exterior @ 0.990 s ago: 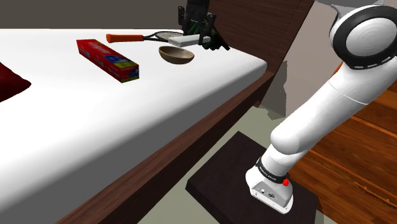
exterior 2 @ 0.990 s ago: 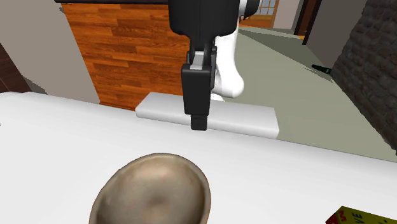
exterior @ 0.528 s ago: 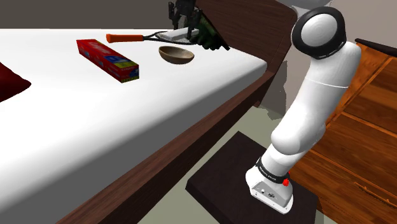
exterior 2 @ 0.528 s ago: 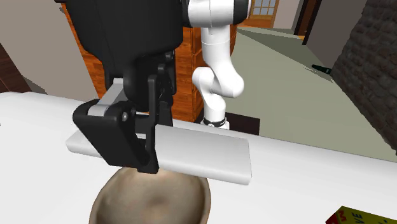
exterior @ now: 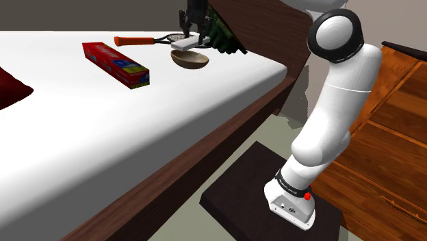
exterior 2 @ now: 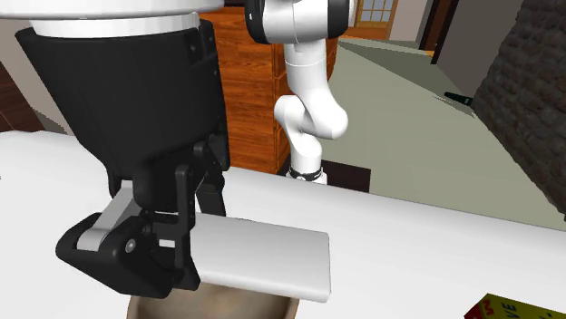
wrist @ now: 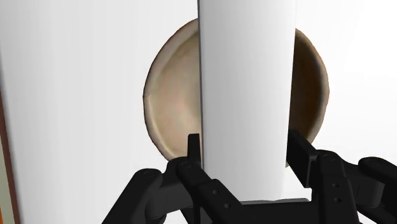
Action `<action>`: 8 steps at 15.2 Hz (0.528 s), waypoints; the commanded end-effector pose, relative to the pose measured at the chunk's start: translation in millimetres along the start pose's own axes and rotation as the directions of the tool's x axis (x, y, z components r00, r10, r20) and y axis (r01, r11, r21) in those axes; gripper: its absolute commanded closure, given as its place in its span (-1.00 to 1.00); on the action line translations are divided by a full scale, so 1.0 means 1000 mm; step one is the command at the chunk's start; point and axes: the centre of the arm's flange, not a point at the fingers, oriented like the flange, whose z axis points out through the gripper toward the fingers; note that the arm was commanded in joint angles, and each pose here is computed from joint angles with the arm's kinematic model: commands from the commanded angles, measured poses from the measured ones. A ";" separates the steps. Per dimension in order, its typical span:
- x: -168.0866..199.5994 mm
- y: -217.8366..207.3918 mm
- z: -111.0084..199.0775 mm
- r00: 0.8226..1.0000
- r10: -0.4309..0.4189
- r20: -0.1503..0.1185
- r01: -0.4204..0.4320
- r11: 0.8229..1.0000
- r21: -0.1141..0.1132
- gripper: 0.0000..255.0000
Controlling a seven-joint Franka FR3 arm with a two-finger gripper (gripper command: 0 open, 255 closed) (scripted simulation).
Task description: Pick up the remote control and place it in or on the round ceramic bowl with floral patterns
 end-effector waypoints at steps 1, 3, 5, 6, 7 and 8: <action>-0.001 -0.001 0.011 1.000 0.000 0.000 0.000 1.000 0.001 1.00; -0.001 -0.001 0.021 1.000 0.000 0.000 0.000 1.000 0.001 1.00; -0.002 -0.001 0.032 1.000 0.000 0.000 0.000 1.000 0.001 1.00; -0.002 -0.001 0.037 1.000 0.000 0.000 0.000 1.000 0.001 1.00; -0.002 -0.001 0.044 1.000 0.000 0.000 0.000 1.000 0.001 1.00; -0.002 -0.001 0.044 1.000 0.000 0.000 0.000 1.000 0.001 1.00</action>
